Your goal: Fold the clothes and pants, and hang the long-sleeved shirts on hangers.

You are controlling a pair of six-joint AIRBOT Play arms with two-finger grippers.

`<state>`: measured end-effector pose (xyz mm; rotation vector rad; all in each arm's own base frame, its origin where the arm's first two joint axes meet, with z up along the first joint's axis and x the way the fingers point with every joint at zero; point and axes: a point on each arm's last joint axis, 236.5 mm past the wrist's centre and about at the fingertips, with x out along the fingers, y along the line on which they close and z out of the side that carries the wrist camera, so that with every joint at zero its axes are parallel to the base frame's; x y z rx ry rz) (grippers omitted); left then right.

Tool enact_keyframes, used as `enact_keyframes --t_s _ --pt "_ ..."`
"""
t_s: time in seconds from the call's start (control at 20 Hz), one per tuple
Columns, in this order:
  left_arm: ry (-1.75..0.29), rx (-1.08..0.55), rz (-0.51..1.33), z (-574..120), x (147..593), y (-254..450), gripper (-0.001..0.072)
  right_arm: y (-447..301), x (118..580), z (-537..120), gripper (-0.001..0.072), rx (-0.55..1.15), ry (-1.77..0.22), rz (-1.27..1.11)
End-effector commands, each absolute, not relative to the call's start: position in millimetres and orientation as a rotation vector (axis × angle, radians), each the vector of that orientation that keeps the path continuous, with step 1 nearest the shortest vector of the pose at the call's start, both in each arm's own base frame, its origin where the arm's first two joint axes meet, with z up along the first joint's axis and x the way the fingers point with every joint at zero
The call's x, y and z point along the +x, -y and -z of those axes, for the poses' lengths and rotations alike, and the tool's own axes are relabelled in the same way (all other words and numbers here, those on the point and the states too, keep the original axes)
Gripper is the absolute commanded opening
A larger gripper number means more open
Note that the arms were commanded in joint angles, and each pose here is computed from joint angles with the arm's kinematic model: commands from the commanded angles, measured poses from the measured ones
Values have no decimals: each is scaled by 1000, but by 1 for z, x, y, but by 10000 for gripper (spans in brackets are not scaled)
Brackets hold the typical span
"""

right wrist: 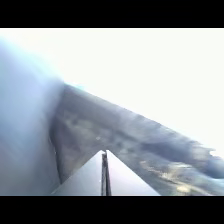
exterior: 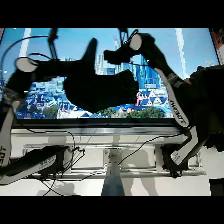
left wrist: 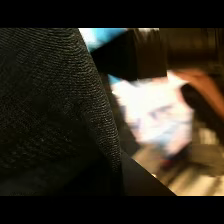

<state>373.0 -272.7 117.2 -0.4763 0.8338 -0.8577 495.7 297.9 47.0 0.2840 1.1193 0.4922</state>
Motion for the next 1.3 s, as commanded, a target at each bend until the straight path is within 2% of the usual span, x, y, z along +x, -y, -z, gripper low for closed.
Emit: enact_keyframes --t_s 0.0,0.05,0.1,0.3,0.5,0.55,0.6,0.65,0.7,0.75,0.95,1.0,1.05,1.1,1.2,1.25 --pt "-834 -566 878 -100 362 351 312 -235 520 -86 28 324 -1035 -406" --pt "-821 -553 862 -94 363 362 597 -219 524 -95 28 318 -1012 -381" --pt "-801 -533 849 -89 364 368 698 -204 527 -101 28 299 -995 -359" --pt "-715 -425 872 -96 370 365 699 -152 510 -88 28 128 -1085 -353" --pt "-672 -263 792 -81 402 320 689 -143 471 -59 27 16 -1253 -453" --pt "-664 -211 758 -76 413 302 617 -152 463 -54 27 15 -1275 -503" --pt "-658 -170 723 -71 423 284 437 -163 456 -50 27 32 -1286 -553" --pt "-653 -139 682 -67 434 263 227 -176 450 -46 27 50 -1290 -612" --pt "-649 -128 644 -65 444 244 68 -189 445 -42 27 67 -1288 -656" --pt "-645 -133 602 -65 454 224 20 -199 443 -38 27 88 -1286 -675" --pt "-651 -157 480 -56 479 164 19 -227 447 -14 27 114 -1248 -659" --pt "-666 -130 472 -49 480 156 19 -233 446 -7 79 112 -1242 -657" --pt "-681 -99 476 -43 478 154 19 -237 446 -3 336 108 -1236 -654" --pt "-696 -74 484 -39 475 154 19 -238 446 0 528 112 -1242 -623" --pt "-719 -66 509 -34 469 161 19 -226 446 10 601 41 -1264 -558" --pt "-722 -64 518 -34 468 165 19 -216 445 14 602 17 -1284 -520"
